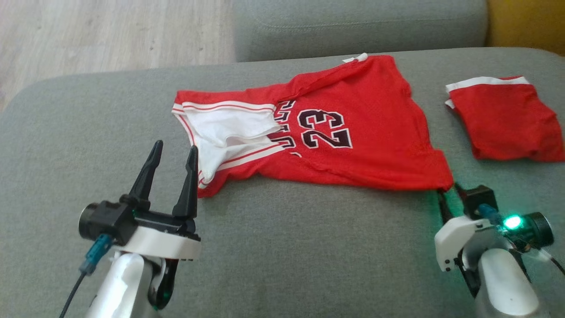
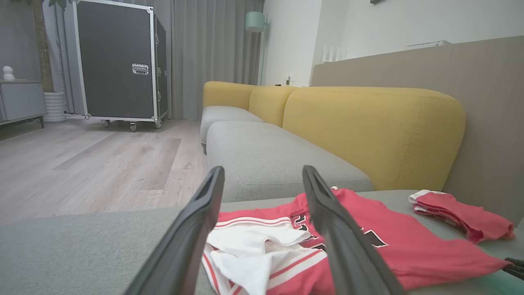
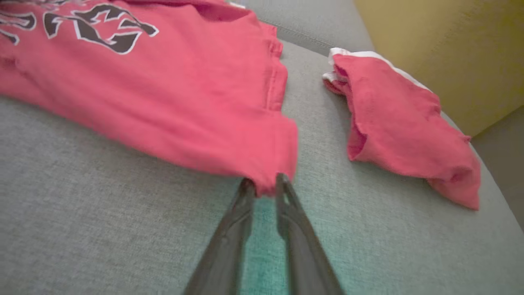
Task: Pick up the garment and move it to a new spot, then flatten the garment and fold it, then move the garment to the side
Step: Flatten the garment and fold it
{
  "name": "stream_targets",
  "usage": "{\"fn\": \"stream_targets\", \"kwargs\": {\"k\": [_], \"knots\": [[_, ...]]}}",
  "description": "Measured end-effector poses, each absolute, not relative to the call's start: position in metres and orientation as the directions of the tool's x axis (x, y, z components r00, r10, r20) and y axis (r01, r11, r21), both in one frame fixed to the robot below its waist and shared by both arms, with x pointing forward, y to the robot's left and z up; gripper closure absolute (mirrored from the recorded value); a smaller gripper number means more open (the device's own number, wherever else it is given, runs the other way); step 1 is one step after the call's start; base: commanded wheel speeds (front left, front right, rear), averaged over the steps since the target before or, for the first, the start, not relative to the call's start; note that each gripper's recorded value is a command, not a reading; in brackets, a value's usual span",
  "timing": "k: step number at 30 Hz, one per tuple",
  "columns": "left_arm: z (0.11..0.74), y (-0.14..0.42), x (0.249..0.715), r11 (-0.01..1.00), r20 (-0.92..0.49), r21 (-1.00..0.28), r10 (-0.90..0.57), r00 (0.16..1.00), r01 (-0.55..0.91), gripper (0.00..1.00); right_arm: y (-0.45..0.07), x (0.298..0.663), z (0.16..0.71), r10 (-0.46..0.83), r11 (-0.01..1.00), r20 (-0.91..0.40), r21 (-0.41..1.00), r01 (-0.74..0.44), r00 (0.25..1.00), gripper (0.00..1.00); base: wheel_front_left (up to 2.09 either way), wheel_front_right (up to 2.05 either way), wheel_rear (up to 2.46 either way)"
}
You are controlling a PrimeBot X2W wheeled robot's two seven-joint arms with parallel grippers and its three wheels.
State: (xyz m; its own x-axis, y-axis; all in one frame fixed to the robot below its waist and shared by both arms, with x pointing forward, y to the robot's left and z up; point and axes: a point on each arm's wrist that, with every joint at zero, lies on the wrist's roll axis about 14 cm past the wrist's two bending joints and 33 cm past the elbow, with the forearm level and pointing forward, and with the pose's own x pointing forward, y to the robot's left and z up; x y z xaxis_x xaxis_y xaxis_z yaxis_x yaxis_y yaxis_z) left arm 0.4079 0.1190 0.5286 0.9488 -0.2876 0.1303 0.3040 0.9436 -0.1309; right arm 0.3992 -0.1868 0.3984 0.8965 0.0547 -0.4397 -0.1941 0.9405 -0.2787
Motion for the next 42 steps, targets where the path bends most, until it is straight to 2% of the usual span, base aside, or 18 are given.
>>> {"fn": "stream_targets", "kwargs": {"k": [3,6,9,12,16,21,27,34,42], "knots": [[0.528,0.116,0.406,0.940,0.128,-0.134,-0.298,0.946,0.314,0.00,-0.191,0.398,0.410,0.045,0.960,-0.392,-0.239,-0.148,0.919,0.00,0.00,0.00,0.00],[0.525,0.114,0.405,0.937,0.123,-0.137,-0.305,0.945,0.320,0.00,-0.193,0.406,0.440,0.040,0.980,-0.258,-0.180,-0.089,0.965,0.00,0.00,0.00,0.00],[0.526,0.113,0.405,0.937,0.126,-0.137,-0.306,0.944,0.322,0.00,-0.184,0.415,0.477,0.061,0.997,-0.085,-0.035,-0.064,0.995,0.00,0.00,0.00,0.00],[0.526,0.113,0.406,0.936,0.126,-0.137,-0.307,0.943,0.323,0.00,-0.171,0.412,0.494,0.088,0.993,0.008,0.071,-0.089,0.996,0.00,0.00,0.00,0.00],[0.522,0.111,0.406,0.935,0.116,-0.140,-0.312,0.943,0.326,0.00,-0.161,0.399,0.482,0.102,0.981,-0.002,0.166,-0.100,0.995,0.00,0.00,0.00,0.00],[0.507,0.112,0.410,0.934,0.072,-0.146,-0.317,0.946,0.325,0.00,-0.159,0.398,0.479,0.101,0.975,-0.002,0.201,-0.098,0.995,0.00,0.00,0.00,0.00],[0.472,0.115,0.424,0.937,-0.078,-0.136,-0.334,0.939,0.322,0.00,-0.160,0.406,0.481,0.098,0.974,0.008,0.203,-0.098,0.995,0.00,0.00,0.00,0.00],[0.447,0.102,0.461,0.922,-0.232,-0.108,-0.386,0.893,0.371,0.00,-0.168,0.408,0.465,0.075,0.974,-0.036,0.218,-0.066,0.997,0.00,0.00,0.00,0.00],[0.413,0.086,0.478,0.875,-0.391,0.010,-0.442,0.807,0.484,0.00,-0.178,0.409,0.452,0.047,0.975,-0.071,0.219,-0.030,0.996,0.00,0.00,0.00,0.00]]}}
